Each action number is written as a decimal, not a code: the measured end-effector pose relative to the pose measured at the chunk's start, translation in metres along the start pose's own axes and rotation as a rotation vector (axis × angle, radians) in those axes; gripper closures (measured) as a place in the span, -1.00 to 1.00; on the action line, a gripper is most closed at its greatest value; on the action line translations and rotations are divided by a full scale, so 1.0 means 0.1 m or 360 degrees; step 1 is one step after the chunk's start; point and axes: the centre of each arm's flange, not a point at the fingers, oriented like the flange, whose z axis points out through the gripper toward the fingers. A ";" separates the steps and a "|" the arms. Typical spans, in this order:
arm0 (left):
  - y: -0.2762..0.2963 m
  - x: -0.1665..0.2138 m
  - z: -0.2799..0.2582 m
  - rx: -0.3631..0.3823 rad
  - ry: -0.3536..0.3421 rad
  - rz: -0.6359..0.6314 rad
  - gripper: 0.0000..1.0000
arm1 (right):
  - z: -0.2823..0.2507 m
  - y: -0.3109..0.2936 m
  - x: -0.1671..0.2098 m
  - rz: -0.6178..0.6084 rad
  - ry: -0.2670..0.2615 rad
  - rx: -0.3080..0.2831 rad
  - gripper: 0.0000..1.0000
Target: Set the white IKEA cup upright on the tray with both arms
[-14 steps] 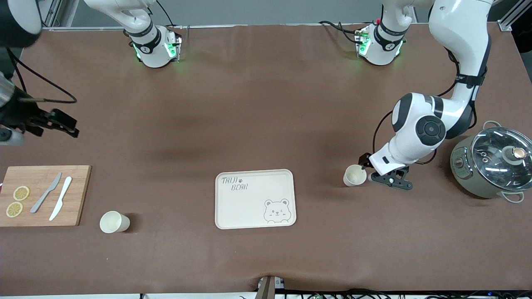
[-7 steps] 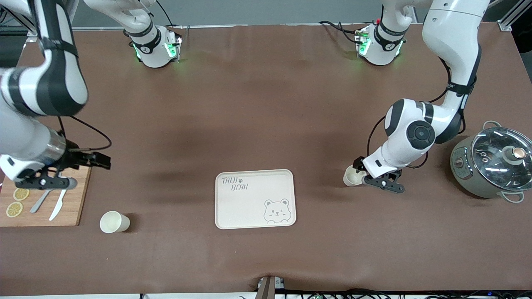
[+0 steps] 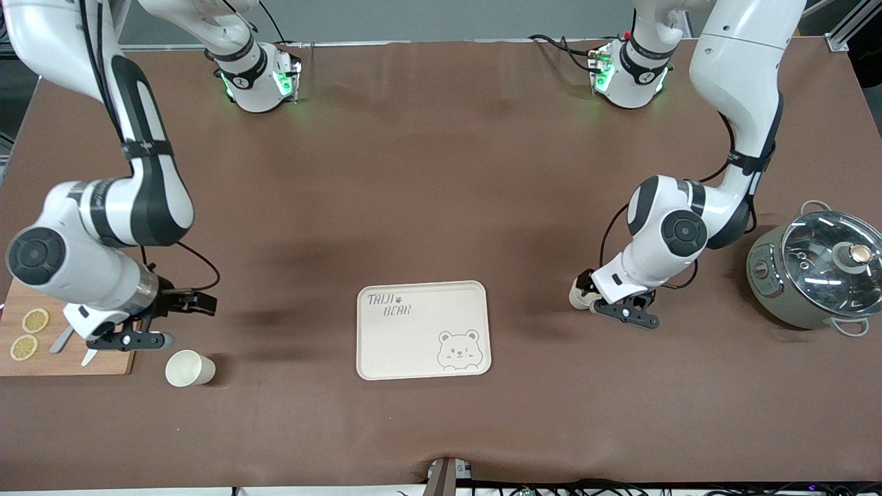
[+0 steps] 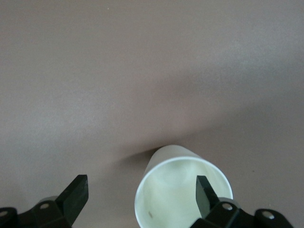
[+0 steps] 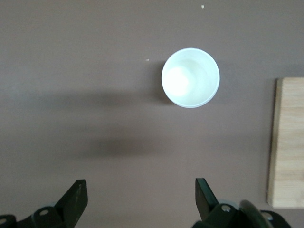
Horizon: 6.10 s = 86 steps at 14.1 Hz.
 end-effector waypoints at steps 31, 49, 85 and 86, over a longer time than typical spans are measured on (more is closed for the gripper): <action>2.35 0.54 -0.09 -0.0093 0.0045 -0.0351 0.93 | 0.66 -0.46 0.59 -0.0088 0.0317 0.0002 0.96; 2.65 0.59 0.37 -0.0107 0.0033 -0.0302 0.93 | 0.38 -3.31 -0.12 0.0010 0.0289 0.0142 0.96; 0.03 -0.11 -3.30 0.0063 -0.0118 -0.0157 -1.00 | -1.84 -0.41 0.34 0.0547 0.0187 0.0085 -1.00; -0.06 -0.15 -3.35 0.0066 -0.0108 -0.0139 -1.00 | -1.93 -0.30 0.31 0.0563 0.0199 0.0088 -1.00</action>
